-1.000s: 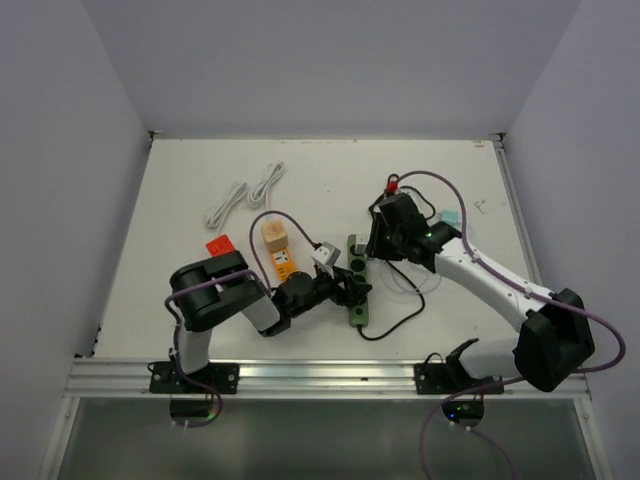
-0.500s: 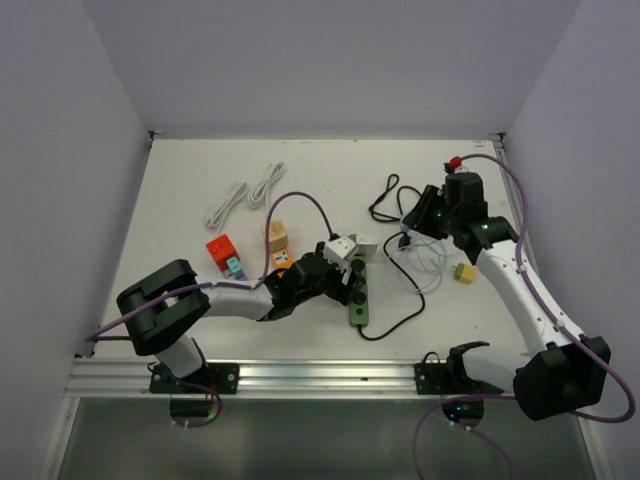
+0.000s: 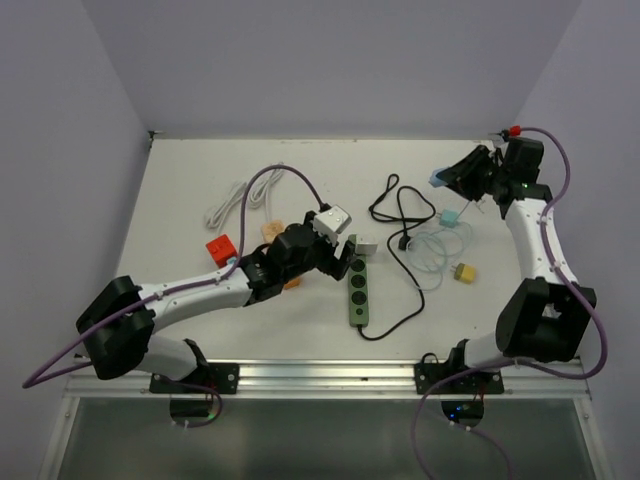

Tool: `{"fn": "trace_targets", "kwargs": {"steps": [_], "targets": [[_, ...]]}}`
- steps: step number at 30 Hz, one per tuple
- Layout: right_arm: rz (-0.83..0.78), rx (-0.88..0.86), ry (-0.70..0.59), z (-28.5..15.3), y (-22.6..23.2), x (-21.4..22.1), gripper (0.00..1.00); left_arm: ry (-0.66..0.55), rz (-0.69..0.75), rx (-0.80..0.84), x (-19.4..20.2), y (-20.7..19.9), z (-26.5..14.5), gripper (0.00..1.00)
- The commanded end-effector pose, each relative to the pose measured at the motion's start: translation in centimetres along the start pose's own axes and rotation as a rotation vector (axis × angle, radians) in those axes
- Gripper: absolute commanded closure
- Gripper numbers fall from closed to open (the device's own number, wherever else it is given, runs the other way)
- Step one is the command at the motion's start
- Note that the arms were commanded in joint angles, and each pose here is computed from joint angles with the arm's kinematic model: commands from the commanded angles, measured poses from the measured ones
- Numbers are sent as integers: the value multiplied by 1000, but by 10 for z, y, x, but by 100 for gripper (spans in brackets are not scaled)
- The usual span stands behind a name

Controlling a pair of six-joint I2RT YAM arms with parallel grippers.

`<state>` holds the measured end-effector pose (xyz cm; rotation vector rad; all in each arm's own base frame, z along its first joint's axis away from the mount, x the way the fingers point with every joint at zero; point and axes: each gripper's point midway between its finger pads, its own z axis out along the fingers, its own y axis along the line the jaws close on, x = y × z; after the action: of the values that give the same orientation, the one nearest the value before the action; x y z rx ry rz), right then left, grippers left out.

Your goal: Pull the plug off the socket

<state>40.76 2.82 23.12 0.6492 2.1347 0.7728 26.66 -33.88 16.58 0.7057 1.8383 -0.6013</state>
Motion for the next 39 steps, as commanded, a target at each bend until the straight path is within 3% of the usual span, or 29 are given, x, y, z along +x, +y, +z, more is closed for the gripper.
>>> {"fn": "trace_targets", "kwargs": {"steps": [1, 5, 7, 16, 19, 21, 24, 27, 36, 39], "targets": [[23, -59, -39, 15, 13, -27, 97, 11, 25, 0, -10, 2, -8, 16], [51, 37, -75, 50, -21, -39, 98, 3, 9, -12, 0, 5, -11, 16], [39, 72, -91, 62, -33, -45, 93, 5, 3, -9, 10, 6, -14, 16], [84, 185, -10, 139, -96, -39, 85, 42, -9, 2, 33, 5, -20, 17], [94, 202, 9, 150, -107, -35, 75, 61, -17, 5, 43, 5, -21, 17], [100, 209, 23, 152, -110, -32, 61, 67, -22, 4, 46, 6, -22, 17], [104, 197, 46, 152, -108, -27, 48, 72, -33, 11, 49, 4, -23, 17], [109, 191, 57, 147, -103, -26, 40, 74, -44, 22, 50, 2, -23, 17], [80, 214, 124, 98, -72, -23, 25, 52, -119, 40, 51, -4, -27, 18], [45, 229, 127, 73, -61, -24, 25, 40, -149, 43, 49, -5, -26, 18]]}}
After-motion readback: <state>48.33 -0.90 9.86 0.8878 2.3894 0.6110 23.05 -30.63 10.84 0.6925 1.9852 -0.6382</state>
